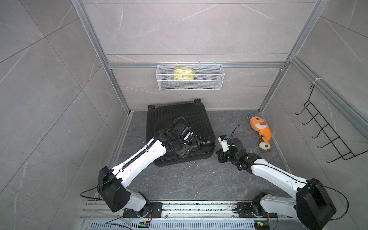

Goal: Close the suitcase zippers
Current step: Adjust the suitcase at the center of the board.

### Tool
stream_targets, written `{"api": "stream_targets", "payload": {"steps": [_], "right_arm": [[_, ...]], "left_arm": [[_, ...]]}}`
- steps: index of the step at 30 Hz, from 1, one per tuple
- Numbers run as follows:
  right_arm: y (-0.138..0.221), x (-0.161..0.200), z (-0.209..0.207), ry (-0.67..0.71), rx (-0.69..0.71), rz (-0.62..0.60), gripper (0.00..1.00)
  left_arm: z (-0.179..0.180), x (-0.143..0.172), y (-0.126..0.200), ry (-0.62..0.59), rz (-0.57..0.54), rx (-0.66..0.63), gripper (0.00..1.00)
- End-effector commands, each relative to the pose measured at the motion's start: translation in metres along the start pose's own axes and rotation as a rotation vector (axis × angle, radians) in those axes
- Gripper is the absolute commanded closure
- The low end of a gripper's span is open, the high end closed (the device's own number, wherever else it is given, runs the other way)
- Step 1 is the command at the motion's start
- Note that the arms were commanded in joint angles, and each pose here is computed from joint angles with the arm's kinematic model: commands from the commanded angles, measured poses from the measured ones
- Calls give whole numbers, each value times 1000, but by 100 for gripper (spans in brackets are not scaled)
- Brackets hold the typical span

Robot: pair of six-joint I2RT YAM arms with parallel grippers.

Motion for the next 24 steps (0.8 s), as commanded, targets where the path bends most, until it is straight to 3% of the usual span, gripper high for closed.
{"api": "stream_targets", "payload": {"steps": [1, 9, 17, 24], "right_arm": [[5, 12, 8, -17, 25, 10, 100], [4, 10, 48, 84, -29, -16, 100], [-1, 8, 81, 161, -90, -32, 100], [-13, 10, 111, 213, -113, -21, 100]], "left_arm": [[44, 3, -8, 193, 5, -218, 24], [55, 7, 25, 267, -76, -305, 20], [58, 28, 87, 434, -258, -261, 18], [66, 48, 111, 931, -406, -228, 23]]}}
Point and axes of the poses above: each gripper's point midway between its finger pads, its own y axis back along the fingers, its own z axis along the line the jaws close on, x = y × z, the point moved 8 cm from there along y, back along the fingers, and after that the axes turned 6 degrees about y, right-handed, at the moved point
